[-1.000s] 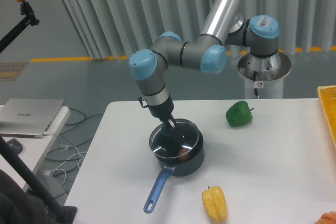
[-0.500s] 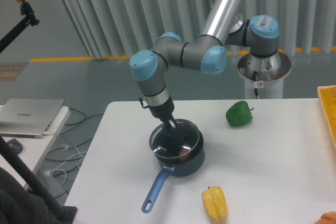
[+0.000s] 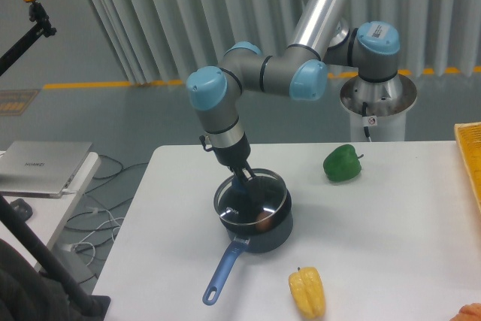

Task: Close the pot lid
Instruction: 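Adjust the lid on the saucepan rim while holding the knob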

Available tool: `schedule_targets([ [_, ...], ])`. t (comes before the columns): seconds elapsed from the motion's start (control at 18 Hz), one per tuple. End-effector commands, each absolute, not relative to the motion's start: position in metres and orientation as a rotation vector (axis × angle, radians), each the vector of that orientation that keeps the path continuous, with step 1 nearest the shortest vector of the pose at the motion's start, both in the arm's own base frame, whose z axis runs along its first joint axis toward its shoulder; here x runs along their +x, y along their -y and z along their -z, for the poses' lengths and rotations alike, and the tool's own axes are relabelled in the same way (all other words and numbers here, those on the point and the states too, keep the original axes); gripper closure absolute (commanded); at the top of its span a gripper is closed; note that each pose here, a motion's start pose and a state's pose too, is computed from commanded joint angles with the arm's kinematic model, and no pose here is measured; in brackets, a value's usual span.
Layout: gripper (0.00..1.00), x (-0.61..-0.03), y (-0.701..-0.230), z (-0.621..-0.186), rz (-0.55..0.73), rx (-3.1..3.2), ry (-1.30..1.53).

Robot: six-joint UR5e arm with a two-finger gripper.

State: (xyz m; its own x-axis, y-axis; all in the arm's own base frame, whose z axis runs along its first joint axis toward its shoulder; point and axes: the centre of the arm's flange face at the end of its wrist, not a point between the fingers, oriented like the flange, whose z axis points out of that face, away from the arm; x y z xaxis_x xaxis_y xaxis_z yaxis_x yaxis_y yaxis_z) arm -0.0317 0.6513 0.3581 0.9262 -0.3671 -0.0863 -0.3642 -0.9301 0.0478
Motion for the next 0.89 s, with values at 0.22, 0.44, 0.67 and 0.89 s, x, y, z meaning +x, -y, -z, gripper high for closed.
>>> schedule_targets([
  [0.22, 0.63, -0.034, -0.653, -0.355, 0.143, 3.049, 0.577],
  [0.44, 0.63, -0.041, -0.653, -0.354, 0.142, 3.051, 0.563],
  [0.67, 0.63, -0.049, -0.652, -0.351, 0.141, 3.050, 0.563],
  [0.89, 0.63, -0.050, -0.654, -0.349, 0.147, 3.057, 0.563],
])
